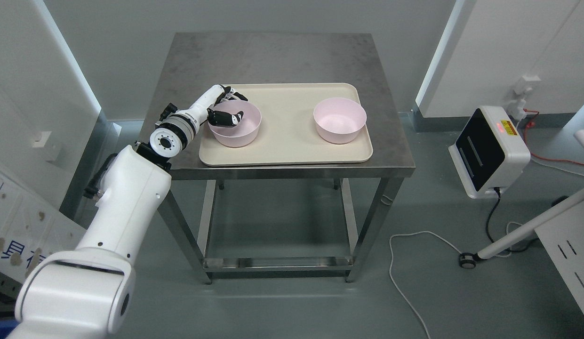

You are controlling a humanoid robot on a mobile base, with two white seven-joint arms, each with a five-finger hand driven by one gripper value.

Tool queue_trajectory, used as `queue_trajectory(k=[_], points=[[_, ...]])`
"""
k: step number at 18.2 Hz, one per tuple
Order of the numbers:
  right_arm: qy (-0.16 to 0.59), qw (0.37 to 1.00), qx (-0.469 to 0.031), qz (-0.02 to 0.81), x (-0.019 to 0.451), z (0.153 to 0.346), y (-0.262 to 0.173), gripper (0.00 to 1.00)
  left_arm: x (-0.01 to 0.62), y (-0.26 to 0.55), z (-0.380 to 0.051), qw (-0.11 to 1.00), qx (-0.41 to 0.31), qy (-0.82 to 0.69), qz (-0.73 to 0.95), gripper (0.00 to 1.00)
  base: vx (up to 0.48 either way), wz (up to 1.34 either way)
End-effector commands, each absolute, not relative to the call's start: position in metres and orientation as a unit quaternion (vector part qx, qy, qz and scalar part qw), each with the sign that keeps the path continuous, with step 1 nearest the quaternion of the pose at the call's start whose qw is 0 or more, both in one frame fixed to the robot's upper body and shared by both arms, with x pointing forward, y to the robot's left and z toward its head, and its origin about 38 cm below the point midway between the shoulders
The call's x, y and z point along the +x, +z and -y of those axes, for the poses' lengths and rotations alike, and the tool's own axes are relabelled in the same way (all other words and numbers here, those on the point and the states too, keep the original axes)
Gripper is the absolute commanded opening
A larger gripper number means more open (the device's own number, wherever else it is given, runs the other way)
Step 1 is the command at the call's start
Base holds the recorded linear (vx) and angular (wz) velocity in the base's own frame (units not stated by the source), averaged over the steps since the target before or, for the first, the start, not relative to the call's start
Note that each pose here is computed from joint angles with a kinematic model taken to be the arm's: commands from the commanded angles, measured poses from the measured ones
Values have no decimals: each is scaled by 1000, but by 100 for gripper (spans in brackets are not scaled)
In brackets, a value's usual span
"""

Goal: Stack pink IKEA bowls on left shelf middle
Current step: 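Grip the rim of the nearer pink bowl with the left hand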

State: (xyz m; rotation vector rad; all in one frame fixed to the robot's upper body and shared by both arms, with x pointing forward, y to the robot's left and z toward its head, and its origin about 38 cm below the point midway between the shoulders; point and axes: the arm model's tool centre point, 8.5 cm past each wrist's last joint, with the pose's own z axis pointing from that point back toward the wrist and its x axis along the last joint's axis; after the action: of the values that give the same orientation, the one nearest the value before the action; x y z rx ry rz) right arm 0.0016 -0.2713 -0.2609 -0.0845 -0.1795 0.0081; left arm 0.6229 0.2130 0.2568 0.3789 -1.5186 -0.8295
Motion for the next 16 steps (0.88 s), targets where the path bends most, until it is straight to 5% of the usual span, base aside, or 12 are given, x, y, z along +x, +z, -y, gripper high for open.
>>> queue_trajectory(k=[1, 8, 16], points=[[4, 995, -51, 90, 2, 283, -260, 100, 623, 257, -206, 617, 179, -378, 666, 13, 0, 0], [5, 995, -51, 90, 2, 283, -260, 100, 623, 257, -204, 612, 187, -384, 666, 1, 2, 3], [5, 995, -51, 90, 2, 283, -260, 100, 623, 295, -186, 578, 187, -343, 717, 0, 0, 0]])
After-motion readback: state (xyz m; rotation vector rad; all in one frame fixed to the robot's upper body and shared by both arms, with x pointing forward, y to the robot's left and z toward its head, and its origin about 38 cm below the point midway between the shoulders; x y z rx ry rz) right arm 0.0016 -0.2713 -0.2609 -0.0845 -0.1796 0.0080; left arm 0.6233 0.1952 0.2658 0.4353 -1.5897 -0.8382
